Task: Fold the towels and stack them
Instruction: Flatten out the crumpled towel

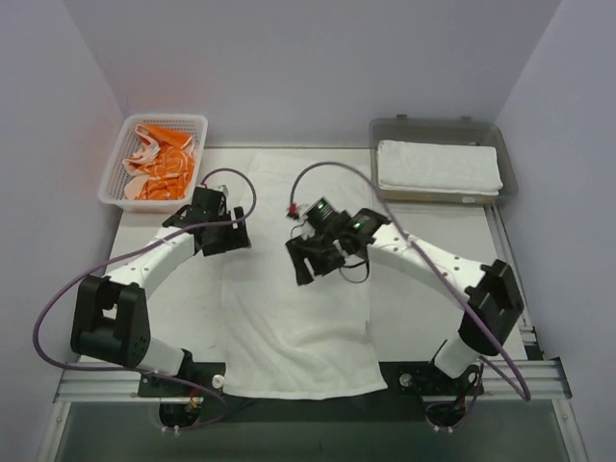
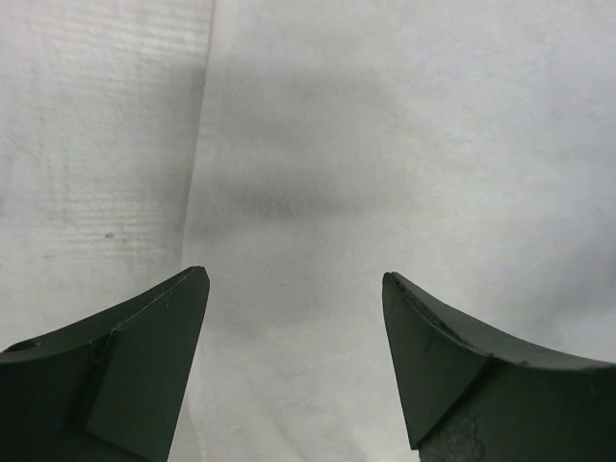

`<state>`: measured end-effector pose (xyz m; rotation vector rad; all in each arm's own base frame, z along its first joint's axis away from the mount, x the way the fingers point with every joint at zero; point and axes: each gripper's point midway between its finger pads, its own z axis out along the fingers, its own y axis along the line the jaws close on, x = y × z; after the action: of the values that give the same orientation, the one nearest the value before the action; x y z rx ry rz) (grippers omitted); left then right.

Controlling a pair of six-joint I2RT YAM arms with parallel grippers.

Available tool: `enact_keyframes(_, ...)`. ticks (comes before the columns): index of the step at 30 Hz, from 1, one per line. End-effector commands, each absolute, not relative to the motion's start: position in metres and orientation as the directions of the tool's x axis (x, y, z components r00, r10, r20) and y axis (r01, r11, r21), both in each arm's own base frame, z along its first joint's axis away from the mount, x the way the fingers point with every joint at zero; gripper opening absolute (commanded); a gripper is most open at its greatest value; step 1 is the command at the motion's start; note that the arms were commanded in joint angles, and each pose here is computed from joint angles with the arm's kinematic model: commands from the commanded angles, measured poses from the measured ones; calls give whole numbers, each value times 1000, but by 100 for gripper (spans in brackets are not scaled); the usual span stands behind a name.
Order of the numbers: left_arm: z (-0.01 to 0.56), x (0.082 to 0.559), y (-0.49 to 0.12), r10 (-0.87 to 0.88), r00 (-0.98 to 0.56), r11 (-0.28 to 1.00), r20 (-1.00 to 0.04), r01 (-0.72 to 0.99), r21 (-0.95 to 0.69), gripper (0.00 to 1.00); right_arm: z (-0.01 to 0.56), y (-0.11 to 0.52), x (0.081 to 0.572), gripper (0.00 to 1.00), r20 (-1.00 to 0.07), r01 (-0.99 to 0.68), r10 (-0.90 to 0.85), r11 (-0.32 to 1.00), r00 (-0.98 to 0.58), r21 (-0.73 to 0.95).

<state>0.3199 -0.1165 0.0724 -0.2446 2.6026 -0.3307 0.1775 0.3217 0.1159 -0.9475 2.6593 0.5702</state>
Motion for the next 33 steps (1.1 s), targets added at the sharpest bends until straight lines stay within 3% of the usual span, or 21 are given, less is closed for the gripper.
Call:
enact_keyframes(1,135,360,-116,-206,-749,960,-630,-31,-277,84,136,261,240,57,-427,-541,-431,822,-795,178)
enact_keyframes(9,113,427,-132,-131,-753,975,-645,19,-221,77,95,218,344,54,-393,-347,-283,932,-875,101)
enact_keyframes(15,54,429,-148,-112,-843,976,-526,6,-217,66,47,214,362,51,-304,-296,-251,949,-919,111)
enact_keyframes(20,16,375,-141,-198,-906,969,-374,-123,-217,63,20,212,319,50,-182,-297,-269,943,-946,152)
enact_keyframes(27,-7,253,-128,-241,-943,958,-228,-194,-211,63,10,207,225,50,-14,-312,-315,932,-949,183)
enact_keyframes(33,34,211,-112,-325,-891,929,-318,-237,-285,63,30,200,172,50,7,-356,-366,909,-930,216)
